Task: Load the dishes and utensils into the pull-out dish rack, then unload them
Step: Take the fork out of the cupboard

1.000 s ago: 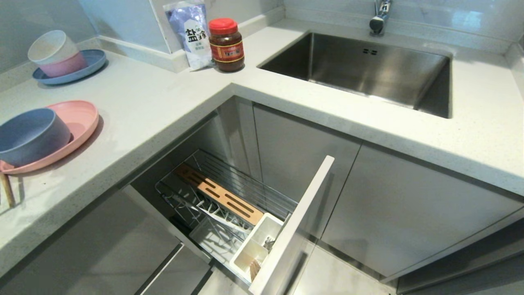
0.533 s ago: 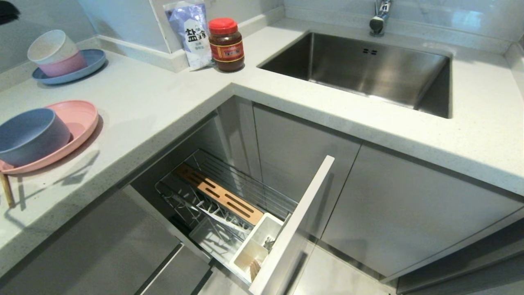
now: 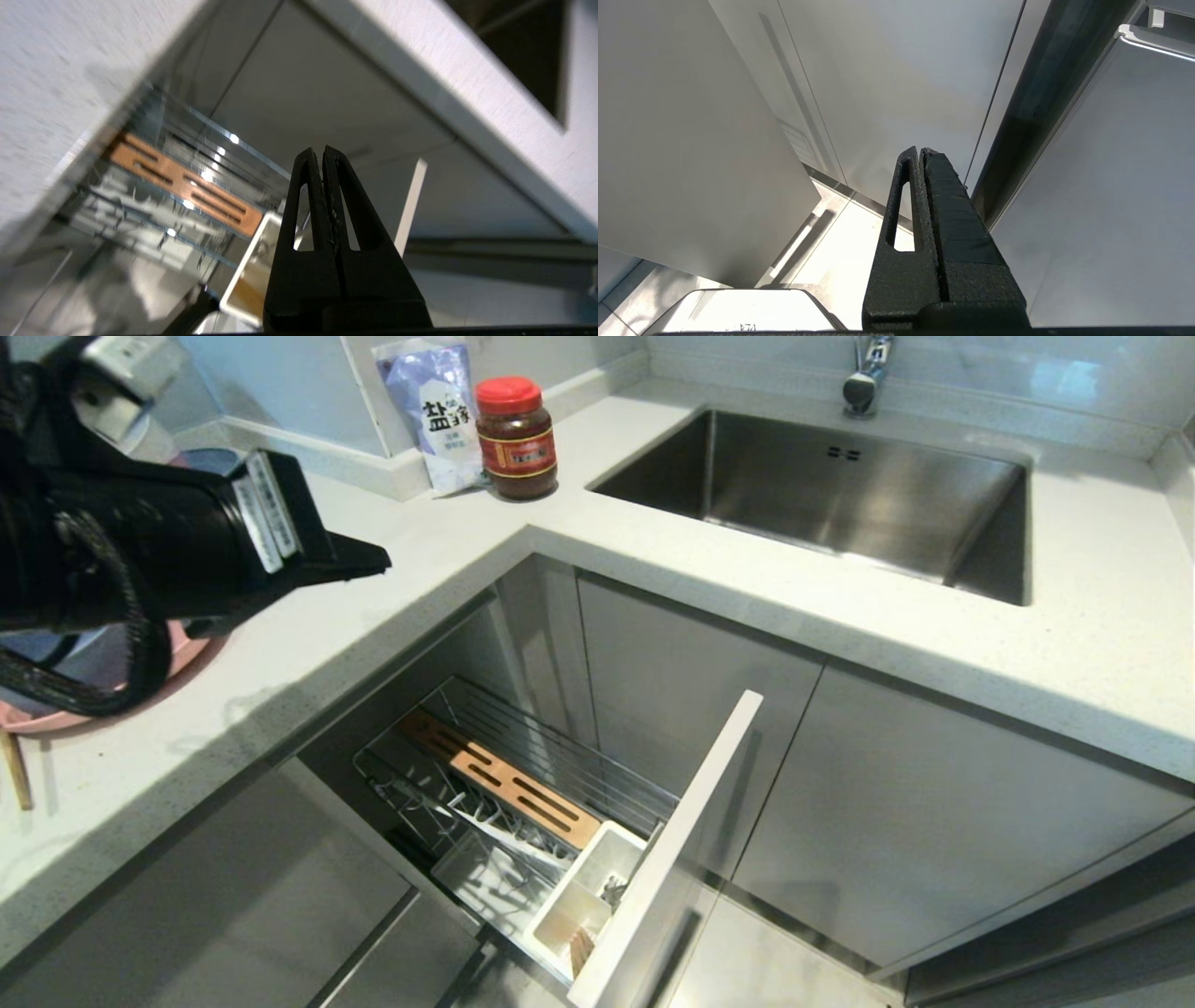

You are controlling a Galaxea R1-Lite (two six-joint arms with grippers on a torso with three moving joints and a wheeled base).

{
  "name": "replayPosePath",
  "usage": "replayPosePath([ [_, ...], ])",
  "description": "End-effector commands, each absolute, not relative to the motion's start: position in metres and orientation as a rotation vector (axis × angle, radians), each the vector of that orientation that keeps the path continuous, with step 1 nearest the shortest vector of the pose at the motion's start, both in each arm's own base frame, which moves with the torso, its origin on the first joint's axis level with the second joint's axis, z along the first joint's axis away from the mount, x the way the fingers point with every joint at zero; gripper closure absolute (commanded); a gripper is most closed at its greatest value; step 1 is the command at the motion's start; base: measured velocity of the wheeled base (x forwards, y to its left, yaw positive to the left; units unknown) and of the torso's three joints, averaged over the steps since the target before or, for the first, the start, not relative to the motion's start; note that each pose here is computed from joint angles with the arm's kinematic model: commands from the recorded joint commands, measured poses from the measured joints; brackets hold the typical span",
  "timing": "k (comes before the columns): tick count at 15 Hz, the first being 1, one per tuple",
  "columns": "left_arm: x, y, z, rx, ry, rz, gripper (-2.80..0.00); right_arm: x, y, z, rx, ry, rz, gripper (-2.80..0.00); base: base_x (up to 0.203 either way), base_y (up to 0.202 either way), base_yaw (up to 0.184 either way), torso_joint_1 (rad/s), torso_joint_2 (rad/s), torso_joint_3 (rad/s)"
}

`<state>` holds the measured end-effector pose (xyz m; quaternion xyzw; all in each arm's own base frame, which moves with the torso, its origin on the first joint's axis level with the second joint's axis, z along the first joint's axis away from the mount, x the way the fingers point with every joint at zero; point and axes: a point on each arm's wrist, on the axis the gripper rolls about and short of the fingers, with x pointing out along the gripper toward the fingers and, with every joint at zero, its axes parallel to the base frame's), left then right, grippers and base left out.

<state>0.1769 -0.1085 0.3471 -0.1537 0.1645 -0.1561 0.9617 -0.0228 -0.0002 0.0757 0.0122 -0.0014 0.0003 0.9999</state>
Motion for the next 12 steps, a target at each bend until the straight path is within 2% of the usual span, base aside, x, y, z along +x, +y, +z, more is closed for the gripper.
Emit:
replayPosePath([
  [1,0.199,-0.131,0.321,-0.25,0.466,-0.312,0.0,-0.023,0.0,0.075,0.025,-0.005,0.0,0.0,0.0,0.0,0.0,0.0,0.0,0.0],
  [6,0.24,-0.165,0.279,-0.176,0.606,-0.17,0.0,-0.023,0.0,0.075,0.025,-0.005,0.001,0.0,0.0,0.0,0.0,0.0,0.0,0.0],
  [10,0.252,-0.206,0.252,-0.206,0.826,-0.059,0.0,-0.023,0.0,0.075,0.025,-0.005,0.001,0.0,0.0,0.0,0.0,0.0,0.0,0.0],
  [12,0.259,-0.218,0.24,-0.227,0.875,-0.019,0.0,-0.023,0.0,0.075,0.025,-0.005,0.001,0.0,0.0,0.0,0.0,0.0,0.0,0.0],
])
